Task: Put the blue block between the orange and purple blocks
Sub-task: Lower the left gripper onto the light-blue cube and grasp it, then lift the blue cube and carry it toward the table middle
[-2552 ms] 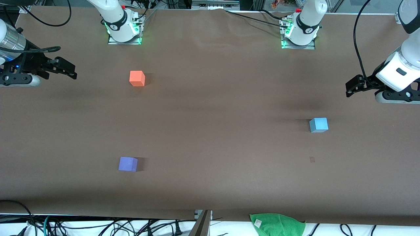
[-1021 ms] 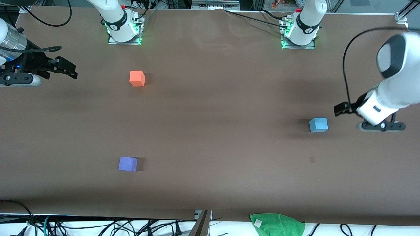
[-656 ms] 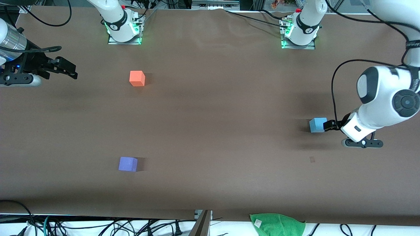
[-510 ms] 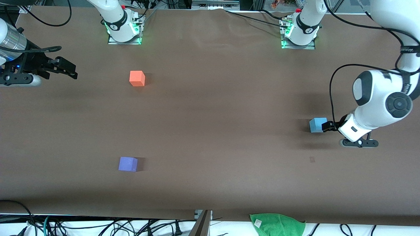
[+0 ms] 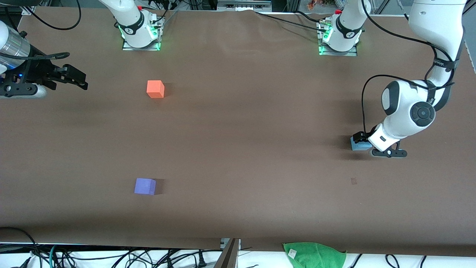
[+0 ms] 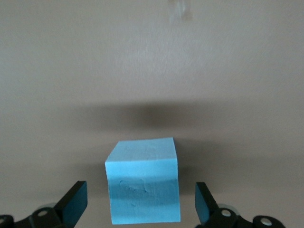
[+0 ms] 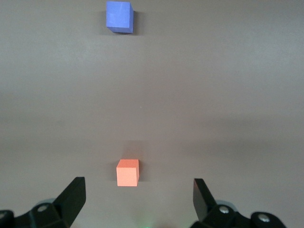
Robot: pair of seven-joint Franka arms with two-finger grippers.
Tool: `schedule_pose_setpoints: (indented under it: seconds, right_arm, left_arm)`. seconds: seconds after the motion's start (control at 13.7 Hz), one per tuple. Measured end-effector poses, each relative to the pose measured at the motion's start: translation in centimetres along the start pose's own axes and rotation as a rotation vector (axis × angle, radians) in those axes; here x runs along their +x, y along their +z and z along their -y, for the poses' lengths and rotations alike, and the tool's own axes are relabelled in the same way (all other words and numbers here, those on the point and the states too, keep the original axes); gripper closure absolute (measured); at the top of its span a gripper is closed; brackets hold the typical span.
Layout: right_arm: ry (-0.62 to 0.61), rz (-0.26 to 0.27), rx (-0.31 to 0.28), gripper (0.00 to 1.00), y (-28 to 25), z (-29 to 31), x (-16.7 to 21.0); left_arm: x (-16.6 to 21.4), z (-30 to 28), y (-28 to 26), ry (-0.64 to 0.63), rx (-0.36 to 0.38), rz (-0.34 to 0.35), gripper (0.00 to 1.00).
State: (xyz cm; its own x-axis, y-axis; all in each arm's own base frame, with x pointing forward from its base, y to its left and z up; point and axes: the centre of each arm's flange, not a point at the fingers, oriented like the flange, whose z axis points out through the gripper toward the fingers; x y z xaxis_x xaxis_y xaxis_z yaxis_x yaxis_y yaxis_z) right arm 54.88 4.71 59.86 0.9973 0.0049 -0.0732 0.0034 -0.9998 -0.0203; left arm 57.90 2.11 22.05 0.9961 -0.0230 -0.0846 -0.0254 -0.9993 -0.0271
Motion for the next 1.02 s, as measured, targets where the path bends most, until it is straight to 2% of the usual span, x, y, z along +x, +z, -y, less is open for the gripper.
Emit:
schedule_pose_setpoints:
  seconds: [0.29,0.44,0.51,0.73,0.88,1.02]
  right_arm:
    - [0.000,0.000,0.000,0.00,0.0,0.0,0.0]
    - [0.000,0.000,0.000,0.00,0.0,0.0,0.0]
    - [0.000,0.000,0.000,0.00,0.0,0.0,0.0]
    - [0.000,0.000,0.000,0.00,0.0,0.0,0.0]
    - [0.000,0.000,0.000,0.00,0.0,0.0,0.0]
    - [0.000,0.000,0.000,0.00,0.0,0.0,0.0]
  left_arm:
    - [0.4,0.2,1.1,-0.001,0.000,-0.036,0.00]
    - [0.3,0.2,2.6,0.004,-0.001,-0.025,0.01]
    - [0.2,0.1,3.5,0.006,-0.001,-0.015,0.04]
    - [0.1,0.0,4.2,0.008,-0.003,-0.001,0.37]
    - [0.4,-0.4,3.5,0.015,-0.006,-0.004,0.38]
    - [1.5,-2.2,0.2,0.044,-0.014,-0.007,0.38]
